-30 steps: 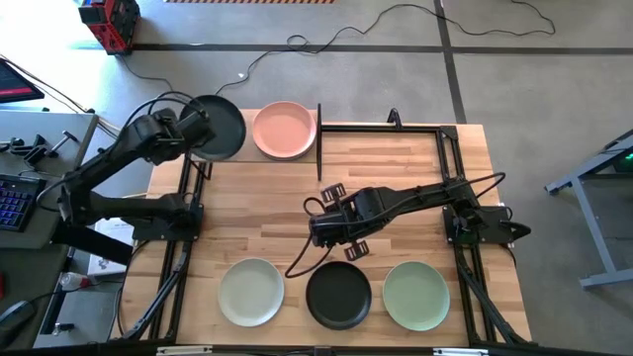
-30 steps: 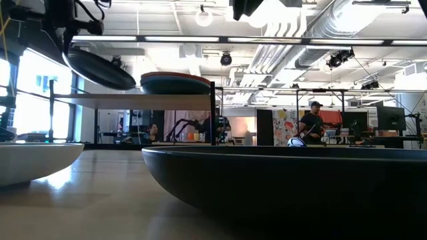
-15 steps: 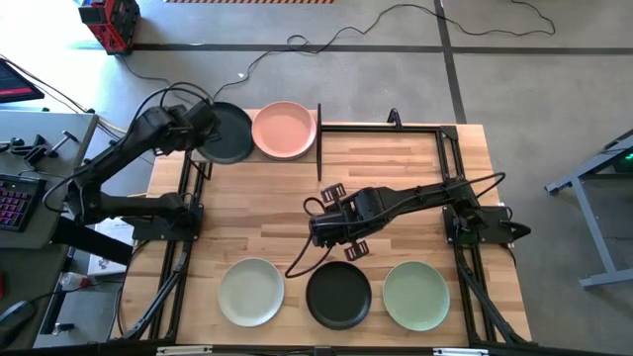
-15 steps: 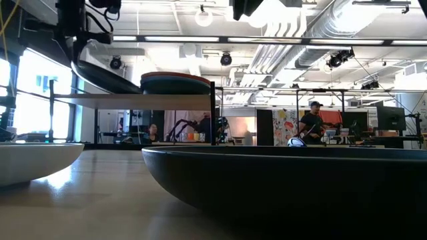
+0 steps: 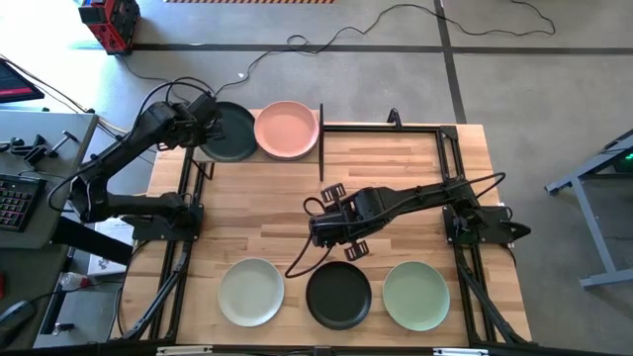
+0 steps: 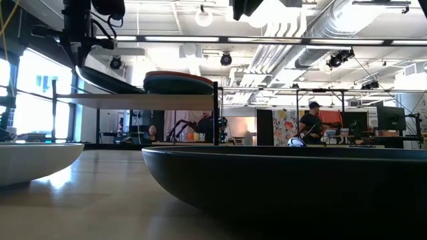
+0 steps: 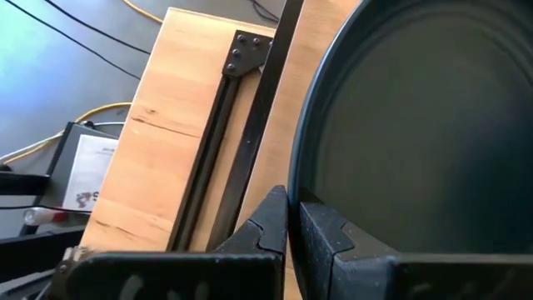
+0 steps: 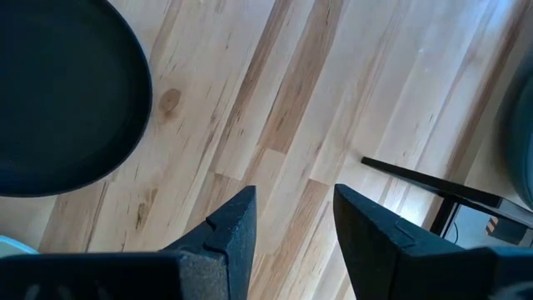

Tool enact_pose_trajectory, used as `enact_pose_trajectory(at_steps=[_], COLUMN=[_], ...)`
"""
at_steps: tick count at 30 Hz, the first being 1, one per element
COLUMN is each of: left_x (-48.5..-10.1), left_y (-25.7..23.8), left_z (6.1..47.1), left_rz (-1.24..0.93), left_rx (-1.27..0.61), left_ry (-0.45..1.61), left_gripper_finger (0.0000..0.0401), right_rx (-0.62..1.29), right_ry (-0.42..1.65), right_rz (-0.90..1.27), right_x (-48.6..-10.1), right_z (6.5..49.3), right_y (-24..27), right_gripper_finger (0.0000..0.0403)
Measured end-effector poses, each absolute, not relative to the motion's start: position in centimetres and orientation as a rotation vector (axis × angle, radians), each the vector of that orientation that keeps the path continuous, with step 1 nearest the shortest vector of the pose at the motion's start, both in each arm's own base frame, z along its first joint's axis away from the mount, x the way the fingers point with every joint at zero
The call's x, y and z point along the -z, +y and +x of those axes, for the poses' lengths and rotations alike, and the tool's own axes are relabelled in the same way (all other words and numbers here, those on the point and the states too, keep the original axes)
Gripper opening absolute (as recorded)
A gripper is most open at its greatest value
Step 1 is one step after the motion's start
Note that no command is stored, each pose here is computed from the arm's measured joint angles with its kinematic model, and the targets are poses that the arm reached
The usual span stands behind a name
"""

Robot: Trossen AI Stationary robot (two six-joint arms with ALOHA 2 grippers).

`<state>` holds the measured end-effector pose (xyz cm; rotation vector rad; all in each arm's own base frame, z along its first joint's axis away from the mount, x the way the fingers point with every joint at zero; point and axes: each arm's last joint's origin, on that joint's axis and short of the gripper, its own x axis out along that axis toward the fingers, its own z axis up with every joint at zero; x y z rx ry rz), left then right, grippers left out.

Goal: Place and stack plates onto a shelf
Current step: Put the dark blue plate on the shelf

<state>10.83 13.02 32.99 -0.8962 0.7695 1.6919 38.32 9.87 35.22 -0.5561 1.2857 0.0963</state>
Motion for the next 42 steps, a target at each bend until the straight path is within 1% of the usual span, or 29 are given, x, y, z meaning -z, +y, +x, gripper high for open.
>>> enact_pose_trajectory(at_steps=[6,9,19,25,36,42], left_x=[-32.74,-32.59,-32.33,-32.24,-32.15,-32.3], left_y=[13.4,13.54,13.78,13.44,13.24,13.28], left_z=[10.93,11.06,11.32,11.02,11.04,10.63], left_rz=[-0.895,-0.877,-0.842,-0.837,-0.844,-0.72], left_rx=[-1.696,-1.684,-1.645,-1.646,-1.558,-1.646], left_ry=[0.795,0.83,0.898,0.96,1.034,1.056], left_gripper_finger=[0.0004,0.0011,0.0064,0.0084,0.0097,0.0094], right_rx=[-0.097,-0.096,-0.097,-0.097,-0.086,-0.085], right_ry=[1.286,1.286,1.294,1.294,1.293,1.293], right_rz=[-0.556,-0.556,-0.559,-0.559,-0.545,-0.542], right_x=[-35.21,-35.21,-35.2,-35.2,-35.2,-35.2], right_z=[38.31,38.31,38.24,38.24,38.25,38.24], right_y=[9.88,9.87,9.86,9.86,9.85,9.85], right_gripper_finger=[0.0139,0.0139,0.0139,0.0139,0.0139,0.0139])
